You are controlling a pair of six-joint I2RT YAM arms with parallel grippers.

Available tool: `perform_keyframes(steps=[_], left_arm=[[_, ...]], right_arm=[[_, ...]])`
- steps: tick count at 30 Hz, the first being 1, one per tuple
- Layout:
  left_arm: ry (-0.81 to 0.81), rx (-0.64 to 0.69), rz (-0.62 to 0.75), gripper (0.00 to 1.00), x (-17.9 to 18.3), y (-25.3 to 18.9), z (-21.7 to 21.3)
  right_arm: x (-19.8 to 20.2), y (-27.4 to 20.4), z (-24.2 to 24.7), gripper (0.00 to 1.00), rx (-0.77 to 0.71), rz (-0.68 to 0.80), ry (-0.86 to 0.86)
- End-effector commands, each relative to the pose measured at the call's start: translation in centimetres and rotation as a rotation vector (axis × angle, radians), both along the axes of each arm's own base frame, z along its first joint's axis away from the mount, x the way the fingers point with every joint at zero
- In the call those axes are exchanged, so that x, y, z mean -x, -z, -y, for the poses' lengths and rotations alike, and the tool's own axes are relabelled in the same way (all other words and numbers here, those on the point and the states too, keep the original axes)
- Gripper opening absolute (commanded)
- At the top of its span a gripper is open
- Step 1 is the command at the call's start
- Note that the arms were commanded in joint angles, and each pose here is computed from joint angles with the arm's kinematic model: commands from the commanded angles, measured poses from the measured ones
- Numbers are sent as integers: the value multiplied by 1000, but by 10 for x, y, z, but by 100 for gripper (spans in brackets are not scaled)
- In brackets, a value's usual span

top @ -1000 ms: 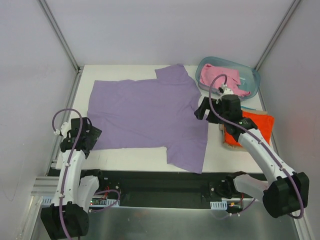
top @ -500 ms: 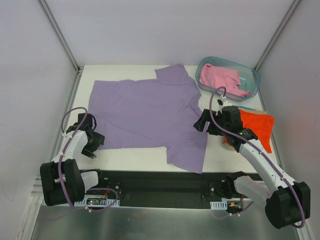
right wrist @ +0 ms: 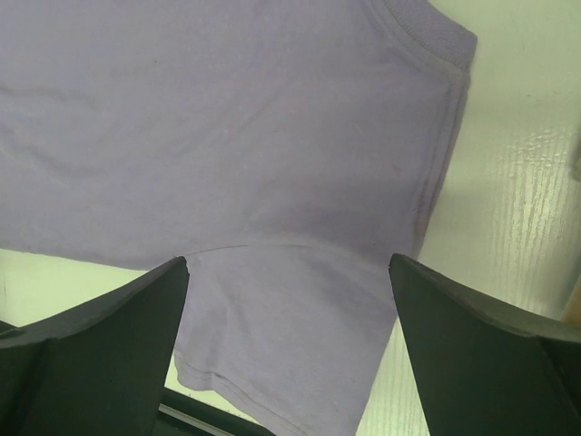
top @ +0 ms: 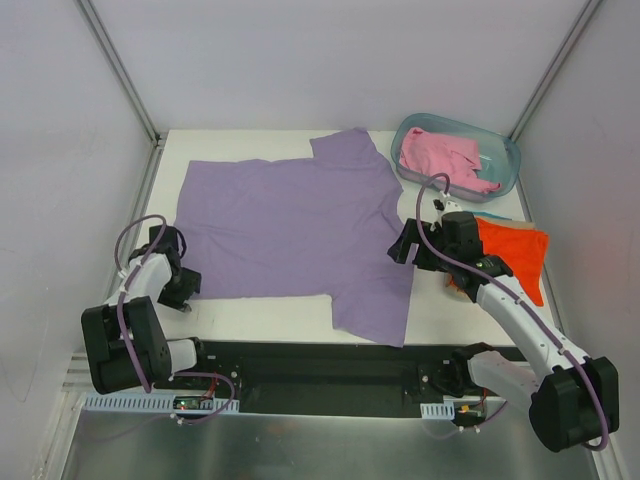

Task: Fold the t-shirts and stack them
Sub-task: Grap the side of the flattened tshirt closest away from the robot with both arms

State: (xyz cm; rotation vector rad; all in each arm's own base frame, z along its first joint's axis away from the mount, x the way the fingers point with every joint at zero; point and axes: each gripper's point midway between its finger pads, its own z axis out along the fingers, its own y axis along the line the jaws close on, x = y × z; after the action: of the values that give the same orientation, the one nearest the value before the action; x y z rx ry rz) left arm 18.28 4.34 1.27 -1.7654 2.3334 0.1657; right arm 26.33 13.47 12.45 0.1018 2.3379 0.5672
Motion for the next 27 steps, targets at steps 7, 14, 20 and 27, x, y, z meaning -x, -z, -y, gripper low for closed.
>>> perform_keyframes(steps=[7, 14, 20, 27], left_arm=[[-60, -47, 10, 52, -14, -5, -22], [-46, -24, 55, 53, -24, -16, -23], [-24, -50, 113, 55, -26, -29, -25], [-43, -69, 87, 57, -30, -28, -36]], right_arm=[[-8, -5, 1, 97, 14, 39, 3], [-8, -4, 2, 97, 17, 35, 4], [-9, -1, 2, 96, 25, 26, 6], [-9, 0, 3, 97, 35, 25, 6]])
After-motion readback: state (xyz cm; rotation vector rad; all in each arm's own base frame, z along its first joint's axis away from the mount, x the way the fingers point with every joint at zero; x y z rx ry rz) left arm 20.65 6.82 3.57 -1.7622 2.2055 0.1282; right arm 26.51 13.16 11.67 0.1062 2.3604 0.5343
